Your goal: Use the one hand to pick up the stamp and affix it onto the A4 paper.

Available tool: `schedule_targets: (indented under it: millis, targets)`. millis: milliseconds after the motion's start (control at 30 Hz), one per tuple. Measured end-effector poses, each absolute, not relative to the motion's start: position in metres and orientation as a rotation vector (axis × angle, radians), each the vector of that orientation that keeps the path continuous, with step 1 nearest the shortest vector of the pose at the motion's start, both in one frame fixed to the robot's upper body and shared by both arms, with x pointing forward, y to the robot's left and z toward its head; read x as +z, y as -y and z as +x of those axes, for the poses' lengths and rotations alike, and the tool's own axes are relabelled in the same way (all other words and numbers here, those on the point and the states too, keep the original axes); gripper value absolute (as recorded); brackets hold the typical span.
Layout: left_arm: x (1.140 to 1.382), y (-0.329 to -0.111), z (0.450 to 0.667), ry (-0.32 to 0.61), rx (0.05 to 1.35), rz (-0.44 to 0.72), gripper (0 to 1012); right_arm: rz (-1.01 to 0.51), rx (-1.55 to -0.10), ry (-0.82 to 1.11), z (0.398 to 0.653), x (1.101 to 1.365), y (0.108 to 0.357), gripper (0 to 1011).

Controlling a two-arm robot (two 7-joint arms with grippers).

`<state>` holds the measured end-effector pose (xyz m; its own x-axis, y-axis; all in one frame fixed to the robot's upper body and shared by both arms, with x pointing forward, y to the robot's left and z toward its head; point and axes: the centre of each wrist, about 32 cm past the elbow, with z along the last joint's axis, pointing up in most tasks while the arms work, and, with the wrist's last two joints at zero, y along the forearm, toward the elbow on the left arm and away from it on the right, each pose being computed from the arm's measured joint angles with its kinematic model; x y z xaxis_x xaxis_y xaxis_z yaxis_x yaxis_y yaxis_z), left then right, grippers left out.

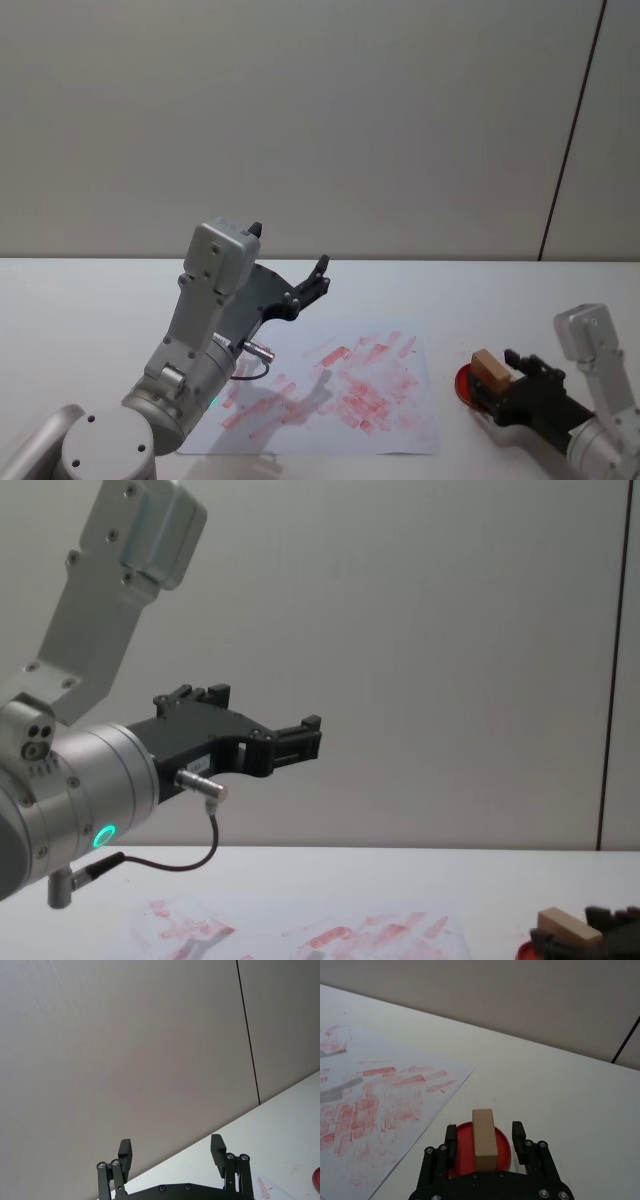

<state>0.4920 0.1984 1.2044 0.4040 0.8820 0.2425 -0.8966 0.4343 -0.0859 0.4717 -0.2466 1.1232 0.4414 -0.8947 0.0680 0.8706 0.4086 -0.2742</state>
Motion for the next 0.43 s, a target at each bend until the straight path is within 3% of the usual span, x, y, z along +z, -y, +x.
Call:
schedule_targets:
  millis: [433]
  targets:
    - [1.204, -0.198, 0.492, 0.268, 1.124, 0.061, 1002, -0.129, -1.142, -0.058, 0.47, 1.149, 0.241, 999]
